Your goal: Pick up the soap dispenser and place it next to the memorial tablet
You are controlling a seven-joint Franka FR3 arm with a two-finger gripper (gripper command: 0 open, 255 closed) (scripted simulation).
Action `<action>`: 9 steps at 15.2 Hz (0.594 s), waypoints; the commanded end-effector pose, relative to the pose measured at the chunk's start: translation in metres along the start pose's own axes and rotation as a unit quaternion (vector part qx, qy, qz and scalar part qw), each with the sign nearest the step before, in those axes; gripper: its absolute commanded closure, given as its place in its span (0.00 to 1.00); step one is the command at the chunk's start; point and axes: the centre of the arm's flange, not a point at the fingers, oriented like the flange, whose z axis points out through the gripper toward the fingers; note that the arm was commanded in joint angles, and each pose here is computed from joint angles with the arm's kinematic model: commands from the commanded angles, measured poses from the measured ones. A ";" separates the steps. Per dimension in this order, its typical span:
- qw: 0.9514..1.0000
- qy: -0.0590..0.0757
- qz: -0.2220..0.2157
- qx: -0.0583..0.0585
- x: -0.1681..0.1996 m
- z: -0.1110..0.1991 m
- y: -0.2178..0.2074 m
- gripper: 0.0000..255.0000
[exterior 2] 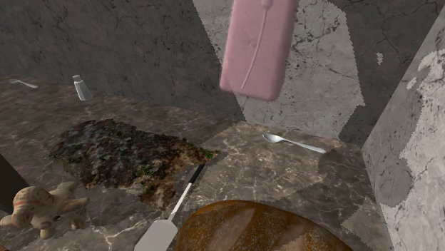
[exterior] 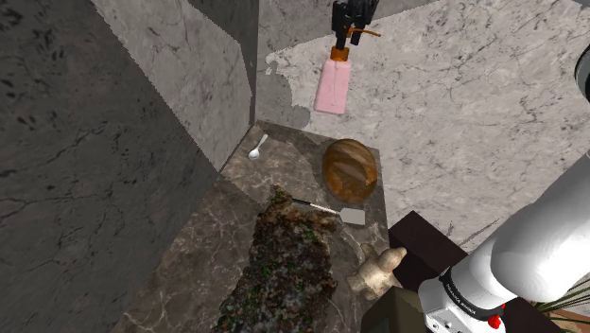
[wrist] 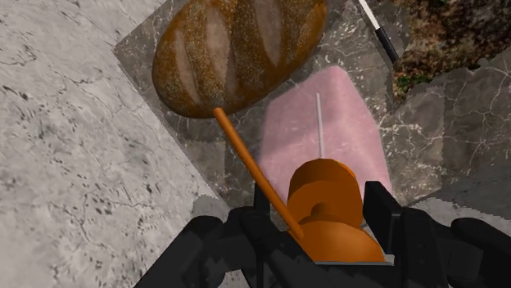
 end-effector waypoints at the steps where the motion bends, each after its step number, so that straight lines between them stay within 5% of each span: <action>1: 1.000 0.000 0.001 0.000 -0.015 -0.003 -0.018 1.00; 9: 1.000 0.000 0.001 0.000 -0.083 -0.017 -0.098 1.00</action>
